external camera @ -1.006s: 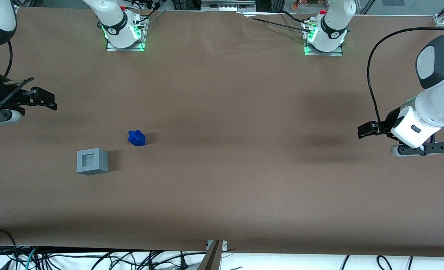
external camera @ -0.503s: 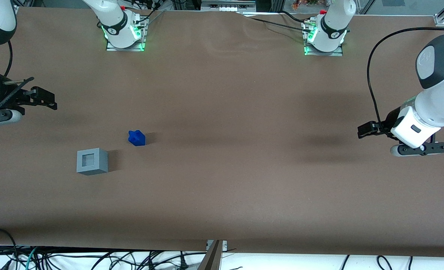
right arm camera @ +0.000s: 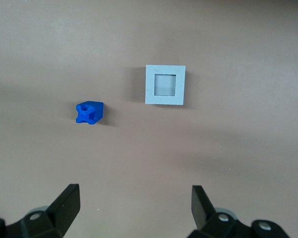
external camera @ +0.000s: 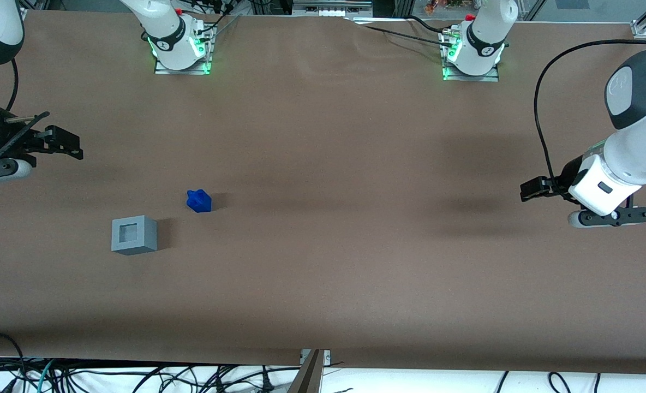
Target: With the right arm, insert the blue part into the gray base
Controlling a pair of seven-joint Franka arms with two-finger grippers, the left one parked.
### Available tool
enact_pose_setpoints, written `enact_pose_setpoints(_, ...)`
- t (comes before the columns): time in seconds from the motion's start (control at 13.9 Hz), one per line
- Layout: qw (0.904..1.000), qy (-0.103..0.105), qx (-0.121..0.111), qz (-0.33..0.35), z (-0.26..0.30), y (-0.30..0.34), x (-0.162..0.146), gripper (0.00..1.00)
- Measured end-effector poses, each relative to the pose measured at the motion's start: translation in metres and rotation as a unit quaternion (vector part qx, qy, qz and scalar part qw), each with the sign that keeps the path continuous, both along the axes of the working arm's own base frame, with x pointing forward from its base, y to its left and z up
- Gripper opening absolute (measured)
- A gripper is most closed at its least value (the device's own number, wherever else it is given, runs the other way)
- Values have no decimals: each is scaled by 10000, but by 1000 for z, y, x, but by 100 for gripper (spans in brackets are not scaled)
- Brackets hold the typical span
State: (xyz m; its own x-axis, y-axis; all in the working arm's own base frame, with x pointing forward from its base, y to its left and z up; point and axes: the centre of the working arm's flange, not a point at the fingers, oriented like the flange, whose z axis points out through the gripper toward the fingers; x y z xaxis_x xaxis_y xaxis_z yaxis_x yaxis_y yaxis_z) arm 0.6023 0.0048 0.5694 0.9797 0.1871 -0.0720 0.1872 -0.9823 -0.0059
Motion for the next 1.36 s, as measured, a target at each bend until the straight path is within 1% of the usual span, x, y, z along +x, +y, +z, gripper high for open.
enact_pose_setpoints(0.36,10000,-23,41,52,3,6,-1,100)
enact_pose_setpoints(0.79,9998,25,36,-178,-6,13,-2,100)
enact_pose_setpoints(0.93,9995,-24,51,-316,-31,36,2,100)
enact_pose_setpoints(1.22,9988,-233,154,-408,-114,91,-1,100)
enact_pose_setpoints(1.36,9983,-380,229,-366,-154,104,-6,100)
